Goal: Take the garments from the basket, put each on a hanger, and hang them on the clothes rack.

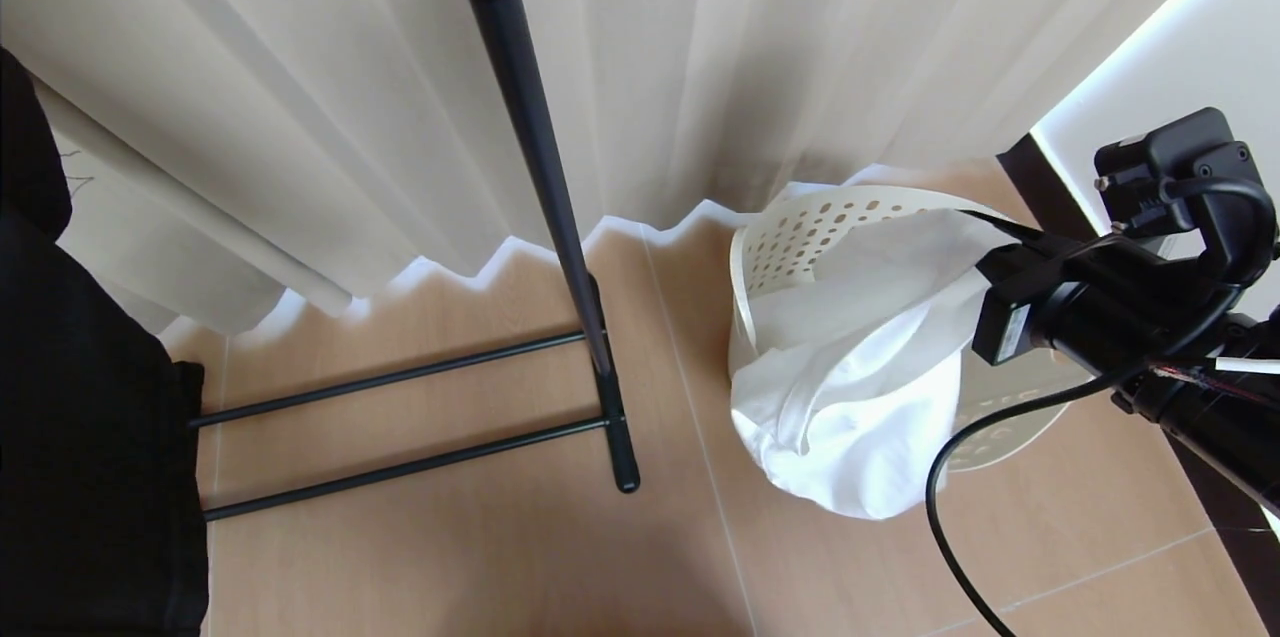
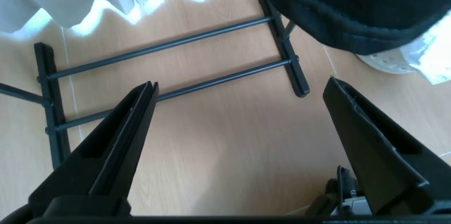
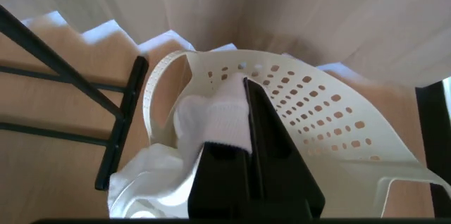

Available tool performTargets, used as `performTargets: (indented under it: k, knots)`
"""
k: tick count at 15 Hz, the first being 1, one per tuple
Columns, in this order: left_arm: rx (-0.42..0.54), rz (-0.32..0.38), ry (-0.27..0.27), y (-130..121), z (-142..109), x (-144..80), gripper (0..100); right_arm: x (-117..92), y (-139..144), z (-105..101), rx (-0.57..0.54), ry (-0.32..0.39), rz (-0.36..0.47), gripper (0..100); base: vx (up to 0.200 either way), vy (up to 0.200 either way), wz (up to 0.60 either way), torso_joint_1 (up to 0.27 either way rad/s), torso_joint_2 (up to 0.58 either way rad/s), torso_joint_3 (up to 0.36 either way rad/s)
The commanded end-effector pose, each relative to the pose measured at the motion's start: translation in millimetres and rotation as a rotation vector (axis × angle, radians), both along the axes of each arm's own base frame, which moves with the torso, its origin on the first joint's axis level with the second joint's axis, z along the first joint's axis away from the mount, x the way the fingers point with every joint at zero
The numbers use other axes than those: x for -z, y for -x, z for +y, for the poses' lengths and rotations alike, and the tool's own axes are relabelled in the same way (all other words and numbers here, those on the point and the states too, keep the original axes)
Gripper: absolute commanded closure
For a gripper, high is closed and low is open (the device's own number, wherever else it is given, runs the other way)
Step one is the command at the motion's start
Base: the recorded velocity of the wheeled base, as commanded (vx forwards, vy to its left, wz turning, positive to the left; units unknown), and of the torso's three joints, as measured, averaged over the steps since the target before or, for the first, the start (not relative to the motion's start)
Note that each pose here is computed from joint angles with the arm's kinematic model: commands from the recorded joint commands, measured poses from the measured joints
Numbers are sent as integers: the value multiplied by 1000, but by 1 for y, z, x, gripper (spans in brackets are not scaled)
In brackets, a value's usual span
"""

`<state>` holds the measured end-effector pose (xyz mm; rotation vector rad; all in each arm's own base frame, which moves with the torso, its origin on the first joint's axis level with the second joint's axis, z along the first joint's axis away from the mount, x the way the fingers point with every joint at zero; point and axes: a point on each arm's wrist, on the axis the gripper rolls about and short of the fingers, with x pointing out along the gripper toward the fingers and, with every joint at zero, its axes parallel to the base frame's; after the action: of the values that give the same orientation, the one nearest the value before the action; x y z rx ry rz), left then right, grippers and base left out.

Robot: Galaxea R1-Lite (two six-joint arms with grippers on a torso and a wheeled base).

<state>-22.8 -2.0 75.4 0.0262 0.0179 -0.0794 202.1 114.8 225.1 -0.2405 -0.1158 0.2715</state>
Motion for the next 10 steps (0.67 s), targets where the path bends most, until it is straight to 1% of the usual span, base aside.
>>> performTargets:
  k: [1, 7, 8, 10]
  knots:
    - [-1, 0, 1, 0, 0, 0, 0, -1, 1, -1, -1, -4, -6, 100, 0, 0, 0, 2, 2, 207]
    - [1, 0, 1, 0, 0, 0, 0, 1, -6, 4, -10, 3, 1, 100, 0, 0, 0, -1, 2, 202]
    - [1, 0, 1, 0, 0, 0, 0, 3, -6, 4, -34, 22, 3, 100, 0, 0, 0, 2, -2, 207]
    - [1, 0, 1, 0, 0, 0, 0, 3, -4, 3, -35, 26, -2, 100, 0, 0, 0, 2, 2, 203]
